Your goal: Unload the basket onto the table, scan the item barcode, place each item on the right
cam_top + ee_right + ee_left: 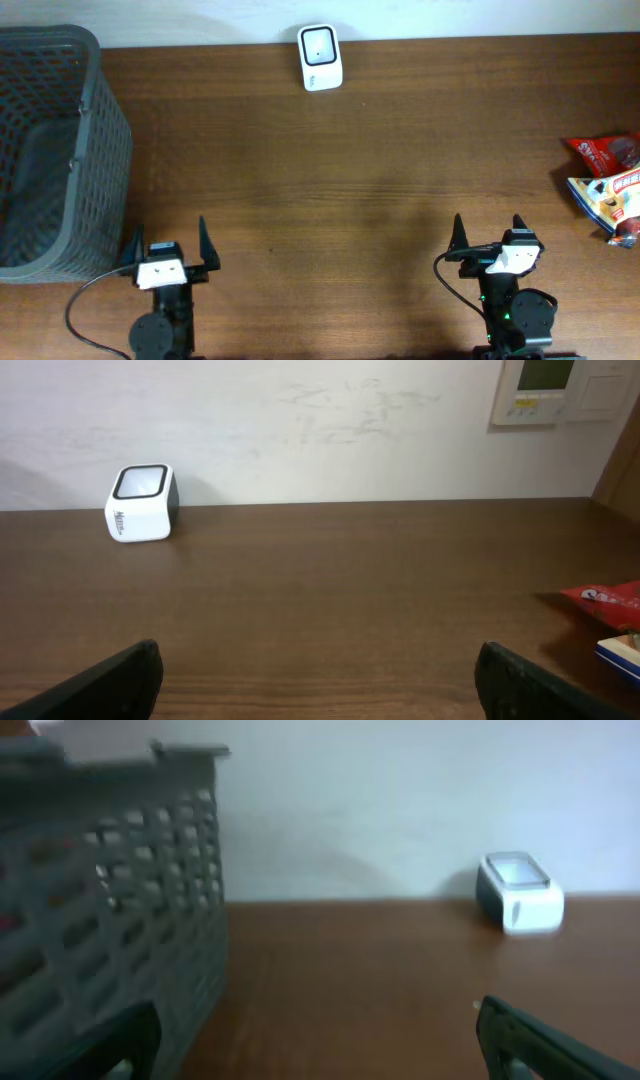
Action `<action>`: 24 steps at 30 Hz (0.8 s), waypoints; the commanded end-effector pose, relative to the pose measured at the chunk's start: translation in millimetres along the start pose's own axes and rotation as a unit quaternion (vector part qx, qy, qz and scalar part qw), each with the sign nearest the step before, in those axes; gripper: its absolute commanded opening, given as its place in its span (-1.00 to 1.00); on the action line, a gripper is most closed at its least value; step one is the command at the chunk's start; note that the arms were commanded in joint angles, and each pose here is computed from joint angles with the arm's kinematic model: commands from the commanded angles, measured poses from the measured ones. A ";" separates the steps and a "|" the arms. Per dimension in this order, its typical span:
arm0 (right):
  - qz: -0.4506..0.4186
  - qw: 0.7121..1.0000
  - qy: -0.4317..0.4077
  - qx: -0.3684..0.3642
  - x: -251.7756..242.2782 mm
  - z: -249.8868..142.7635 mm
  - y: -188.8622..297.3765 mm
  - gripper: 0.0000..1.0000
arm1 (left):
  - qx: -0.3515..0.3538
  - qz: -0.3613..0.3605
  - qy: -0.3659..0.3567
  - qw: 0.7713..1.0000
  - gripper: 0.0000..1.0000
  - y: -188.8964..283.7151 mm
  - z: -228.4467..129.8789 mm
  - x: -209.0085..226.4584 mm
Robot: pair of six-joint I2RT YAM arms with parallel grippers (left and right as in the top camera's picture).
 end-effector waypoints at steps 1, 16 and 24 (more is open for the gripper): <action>-0.002 1.000 -0.002 0.003 -1.3 -3.3 -0.3 0.97 | 0.045 -0.013 -0.035 0.998 0.98 0.9 -19.1 -3.5; -0.002 1.000 -0.002 0.003 -1.3 -3.3 -0.3 0.97 | 0.047 -0.016 -0.033 0.998 0.98 0.8 -20.0 -1.9; -0.002 1.000 -0.002 0.003 -1.3 -3.3 -0.3 0.97 | 0.049 -0.028 0.020 0.998 0.98 1.1 -20.4 -5.7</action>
Point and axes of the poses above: each gripper's point midway between its finger pads, its own y axis back along the fingers, its own x axis along the line the jaws close on, z = x × y, the point moved 6 cm from there along y, back along the fingers, and after that the axes turned 6 degrees about -y, right-handed, at the moved point
